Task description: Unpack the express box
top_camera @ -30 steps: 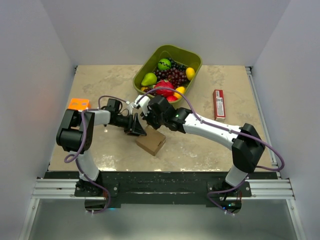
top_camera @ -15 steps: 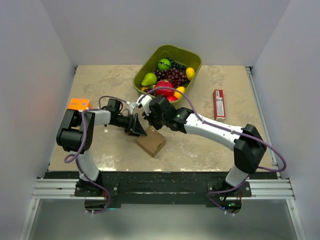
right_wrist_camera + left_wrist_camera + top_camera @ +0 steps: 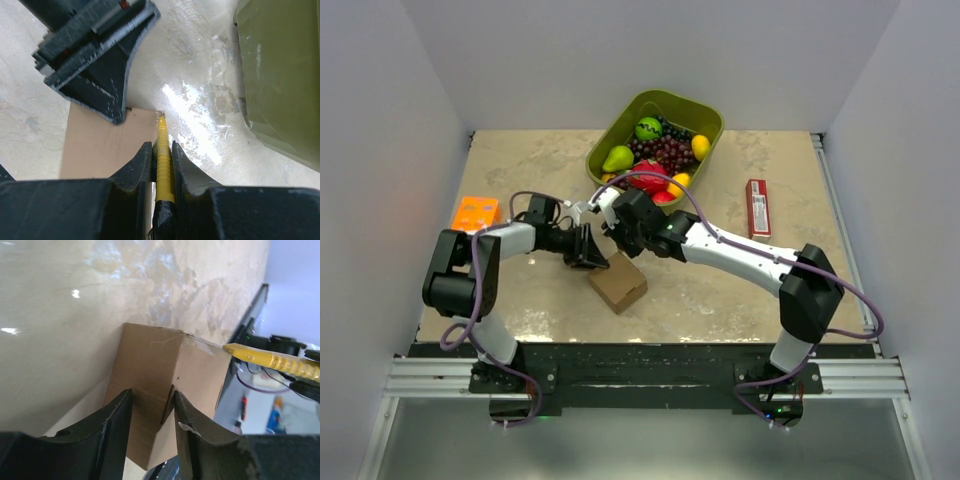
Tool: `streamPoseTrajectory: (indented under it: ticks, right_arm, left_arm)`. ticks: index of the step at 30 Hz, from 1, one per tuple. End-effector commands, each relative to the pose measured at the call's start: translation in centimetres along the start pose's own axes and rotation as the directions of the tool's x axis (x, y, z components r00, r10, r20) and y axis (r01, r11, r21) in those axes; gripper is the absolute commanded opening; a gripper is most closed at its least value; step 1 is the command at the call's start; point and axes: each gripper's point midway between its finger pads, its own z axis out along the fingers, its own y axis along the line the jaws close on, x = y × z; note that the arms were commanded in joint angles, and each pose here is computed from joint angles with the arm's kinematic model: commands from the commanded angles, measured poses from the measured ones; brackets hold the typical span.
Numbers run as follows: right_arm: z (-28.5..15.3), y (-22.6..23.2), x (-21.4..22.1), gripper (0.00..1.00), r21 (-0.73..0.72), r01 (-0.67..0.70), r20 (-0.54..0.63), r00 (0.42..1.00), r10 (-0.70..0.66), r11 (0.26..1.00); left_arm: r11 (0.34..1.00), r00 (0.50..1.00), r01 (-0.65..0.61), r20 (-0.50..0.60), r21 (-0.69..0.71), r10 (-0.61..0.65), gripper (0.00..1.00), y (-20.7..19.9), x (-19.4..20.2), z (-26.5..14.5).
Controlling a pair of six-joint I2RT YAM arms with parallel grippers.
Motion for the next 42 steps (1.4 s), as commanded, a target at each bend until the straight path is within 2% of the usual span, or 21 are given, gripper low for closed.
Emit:
streamPoseTrajectory:
  ticks: [1,8,12,13,16,22,32,42]
  right_arm:
    - [0.0,0.1,4.8,0.00,0.004,0.013,-0.188,0.982,-0.012,1.000]
    - [-0.7,0.2,5.3,0.00,-0.006,0.008,-0.193,0.981,-0.009,1.000]
    - [0.0,0.9,4.8,0.00,-0.043,0.017,-0.177,0.984,-0.024,0.999]
    - [0.3,0.8,4.6,0.00,-0.042,0.022,-0.172,0.985,-0.028,0.999]
    - [1.3,1.0,3.3,0.00,-0.055,0.041,-0.148,0.988,-0.049,0.998]
    - [3.5,1.6,1.0,0.00,-0.091,0.087,-0.115,0.989,-0.097,0.992]
    - [3.4,1.5,-0.3,0.00,-0.115,0.169,-0.100,0.978,-0.181,0.979]
    - [-0.3,-0.2,-1.8,0.00,-0.075,0.252,-0.067,0.964,-0.257,0.965]
  left_arm:
    - [0.976,0.991,0.049,0.136,-0.213,-0.020,0.00,3.9,-1.5,-2.3]
    - [0.974,0.988,0.055,0.154,-0.221,-0.021,0.00,4.0,-1.6,-2.7]
    - [0.989,0.988,0.050,0.152,-0.138,-0.029,0.00,2.8,-1.5,-2.3]
    - [0.997,0.987,0.016,0.160,-0.080,-0.003,0.11,1.7,-1.9,-2.2]
    - [0.999,0.986,-0.031,0.162,0.039,0.025,0.34,-0.7,-2.3,-2.3]
    - [0.998,0.983,-0.069,0.171,0.010,0.066,0.48,-1.4,-2.3,-3.2]
    - [0.999,0.989,-0.017,0.144,-0.037,0.022,0.52,0.4,-1.8,-2.6]
    - [0.989,0.982,-0.081,0.160,-0.125,0.100,0.52,0.4,-3.1,-3.7]
